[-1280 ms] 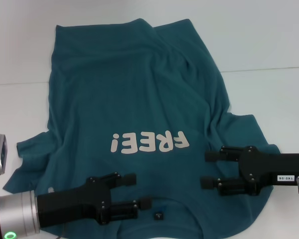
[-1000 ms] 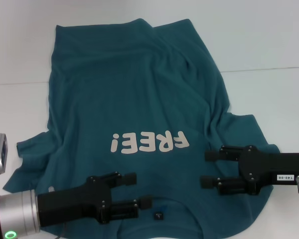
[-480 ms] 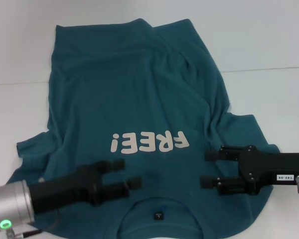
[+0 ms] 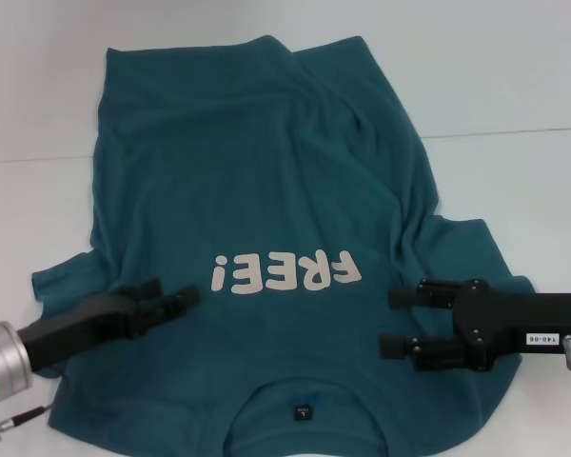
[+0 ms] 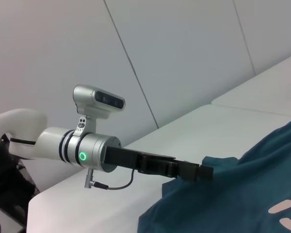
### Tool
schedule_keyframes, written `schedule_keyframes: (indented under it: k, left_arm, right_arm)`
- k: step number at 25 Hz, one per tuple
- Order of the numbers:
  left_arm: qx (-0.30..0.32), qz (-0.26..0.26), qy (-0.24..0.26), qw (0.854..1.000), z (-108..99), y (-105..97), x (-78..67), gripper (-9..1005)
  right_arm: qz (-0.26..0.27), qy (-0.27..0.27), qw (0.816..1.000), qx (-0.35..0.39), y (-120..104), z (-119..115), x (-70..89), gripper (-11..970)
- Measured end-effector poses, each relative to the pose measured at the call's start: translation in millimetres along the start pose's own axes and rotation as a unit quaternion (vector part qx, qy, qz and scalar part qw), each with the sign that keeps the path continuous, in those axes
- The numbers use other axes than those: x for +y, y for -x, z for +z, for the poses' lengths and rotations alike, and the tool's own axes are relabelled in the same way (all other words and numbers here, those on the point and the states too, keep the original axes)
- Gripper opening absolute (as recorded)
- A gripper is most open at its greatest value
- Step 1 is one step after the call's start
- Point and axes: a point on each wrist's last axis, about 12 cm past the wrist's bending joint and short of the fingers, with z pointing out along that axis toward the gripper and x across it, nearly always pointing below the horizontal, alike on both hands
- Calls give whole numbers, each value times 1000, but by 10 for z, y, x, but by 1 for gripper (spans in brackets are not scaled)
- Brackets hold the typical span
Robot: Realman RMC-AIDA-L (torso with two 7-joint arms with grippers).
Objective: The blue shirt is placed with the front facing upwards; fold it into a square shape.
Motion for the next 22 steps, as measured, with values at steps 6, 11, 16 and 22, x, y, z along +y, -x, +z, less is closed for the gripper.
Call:
schedule_keyframes:
  k: [6,11,16,22]
  left_arm:
    - [1,-3,31,1000,-203,130,123,874]
    - [7,-11,55,998,-378,215,191,875]
    - [17,-14,78,997,-506,260,250,875]
    - [15,-10,101,995,-606,300,308,874]
  right_arm:
    - [3,-2,1000,-7,-3,8,2,887]
    - [6,-4,1000,-11,-8,13,3,887]
    - [7,-4,1000,-12,-11,17,5,887]
    - [8,-5,1000,-12,-19,8,7,887]
